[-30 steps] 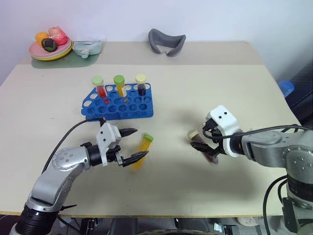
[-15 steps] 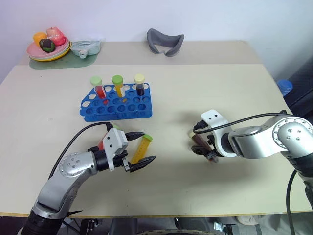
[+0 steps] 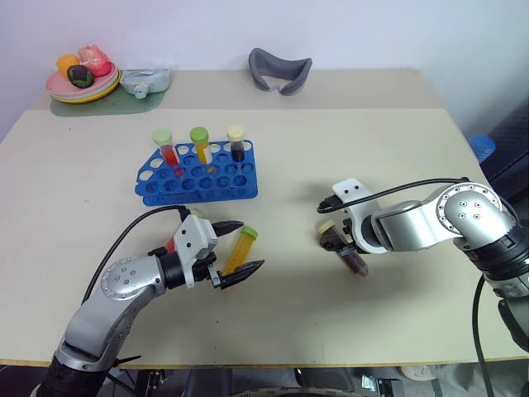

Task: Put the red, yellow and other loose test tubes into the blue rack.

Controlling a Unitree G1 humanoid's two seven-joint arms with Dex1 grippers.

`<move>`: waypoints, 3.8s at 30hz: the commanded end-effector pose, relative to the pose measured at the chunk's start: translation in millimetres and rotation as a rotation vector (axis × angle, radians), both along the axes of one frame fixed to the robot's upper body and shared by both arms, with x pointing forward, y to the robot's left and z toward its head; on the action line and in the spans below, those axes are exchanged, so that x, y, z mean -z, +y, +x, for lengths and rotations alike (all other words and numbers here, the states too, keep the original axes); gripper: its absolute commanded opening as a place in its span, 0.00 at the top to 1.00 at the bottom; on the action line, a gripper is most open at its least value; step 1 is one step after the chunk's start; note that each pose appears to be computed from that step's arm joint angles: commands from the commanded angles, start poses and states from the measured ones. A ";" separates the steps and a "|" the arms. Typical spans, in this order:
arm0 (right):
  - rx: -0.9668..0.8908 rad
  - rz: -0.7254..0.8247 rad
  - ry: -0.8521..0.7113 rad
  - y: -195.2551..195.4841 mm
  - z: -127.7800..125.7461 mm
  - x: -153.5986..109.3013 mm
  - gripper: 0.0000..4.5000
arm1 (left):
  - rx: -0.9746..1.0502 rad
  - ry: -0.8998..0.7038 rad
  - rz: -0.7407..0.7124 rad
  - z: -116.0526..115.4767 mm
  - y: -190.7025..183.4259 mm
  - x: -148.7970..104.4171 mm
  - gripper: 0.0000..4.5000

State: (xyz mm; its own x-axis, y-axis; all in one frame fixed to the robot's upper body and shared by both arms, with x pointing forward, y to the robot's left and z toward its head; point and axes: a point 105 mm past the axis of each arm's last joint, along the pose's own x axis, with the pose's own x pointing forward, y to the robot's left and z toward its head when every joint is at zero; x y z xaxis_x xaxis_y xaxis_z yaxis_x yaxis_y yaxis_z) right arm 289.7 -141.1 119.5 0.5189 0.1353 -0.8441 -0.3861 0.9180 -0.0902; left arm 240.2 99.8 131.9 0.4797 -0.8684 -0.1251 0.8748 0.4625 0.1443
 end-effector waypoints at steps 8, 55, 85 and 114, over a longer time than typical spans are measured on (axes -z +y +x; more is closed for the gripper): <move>-0.040 0.030 0.052 7.9 -6.9 9.1 0.38 | 0.007 -0.035 -0.003 -4.4 -1.1 -4.0 0.00; -0.549 0.675 -1.181 175.5 61.2 -108.4 0.81 | -0.788 -0.192 -0.191 43.8 122.8 -22.2 0.00; -0.469 0.763 -1.147 190.5 84.2 -75.8 0.81 | -0.572 -0.089 -0.175 24.1 79.5 -1.5 0.00; -0.526 0.763 -1.252 122.4 61.5 -119.2 0.07 | -0.555 -0.110 -0.167 20.2 76.3 -21.9 0.00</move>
